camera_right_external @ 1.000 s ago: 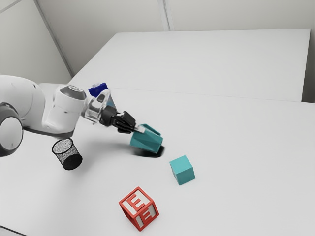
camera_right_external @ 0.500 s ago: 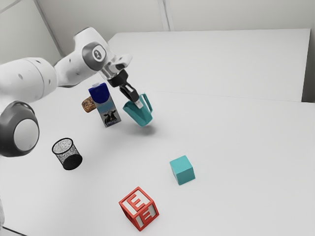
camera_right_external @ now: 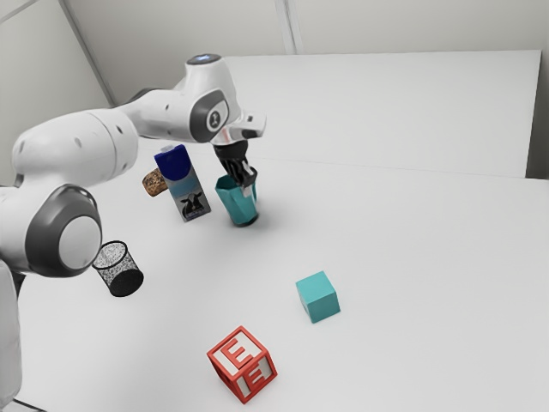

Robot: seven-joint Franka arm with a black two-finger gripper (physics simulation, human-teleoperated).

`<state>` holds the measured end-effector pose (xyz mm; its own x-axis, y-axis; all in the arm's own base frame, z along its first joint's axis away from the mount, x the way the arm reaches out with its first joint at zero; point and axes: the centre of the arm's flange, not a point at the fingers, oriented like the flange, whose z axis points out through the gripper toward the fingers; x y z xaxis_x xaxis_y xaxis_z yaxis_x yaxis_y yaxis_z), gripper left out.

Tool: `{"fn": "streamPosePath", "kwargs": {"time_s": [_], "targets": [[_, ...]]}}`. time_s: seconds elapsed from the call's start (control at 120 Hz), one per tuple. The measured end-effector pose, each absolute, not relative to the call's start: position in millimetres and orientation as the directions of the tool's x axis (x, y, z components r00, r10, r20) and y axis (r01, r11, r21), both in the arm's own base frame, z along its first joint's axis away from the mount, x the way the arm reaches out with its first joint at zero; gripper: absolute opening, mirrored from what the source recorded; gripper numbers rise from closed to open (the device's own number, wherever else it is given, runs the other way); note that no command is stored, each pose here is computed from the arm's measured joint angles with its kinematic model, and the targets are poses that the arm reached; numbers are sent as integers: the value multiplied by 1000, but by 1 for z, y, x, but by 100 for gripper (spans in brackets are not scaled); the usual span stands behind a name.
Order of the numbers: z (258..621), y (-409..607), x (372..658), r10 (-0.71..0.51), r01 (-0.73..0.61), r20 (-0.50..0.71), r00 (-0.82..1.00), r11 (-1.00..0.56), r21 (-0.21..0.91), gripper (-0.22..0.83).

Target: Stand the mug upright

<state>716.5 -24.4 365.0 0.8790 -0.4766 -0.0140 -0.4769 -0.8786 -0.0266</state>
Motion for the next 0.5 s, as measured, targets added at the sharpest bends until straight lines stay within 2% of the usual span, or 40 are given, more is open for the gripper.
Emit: {"fn": "streamPosePath", "kwargs": {"time_s": [0.167,0.242,0.383,0.458,0.5], "targets": [[371,-33,716,-422,-422,-11,906,-905,-54,19],[374,-33,716,-392,-392,-7,920,-918,-61,32],[394,-31,714,-340,-339,15,940,-938,-72,46],[423,-34,710,-321,-317,41,946,-945,-77,51],[452,-39,708,-315,-310,73,946,-948,-80,53]]}}
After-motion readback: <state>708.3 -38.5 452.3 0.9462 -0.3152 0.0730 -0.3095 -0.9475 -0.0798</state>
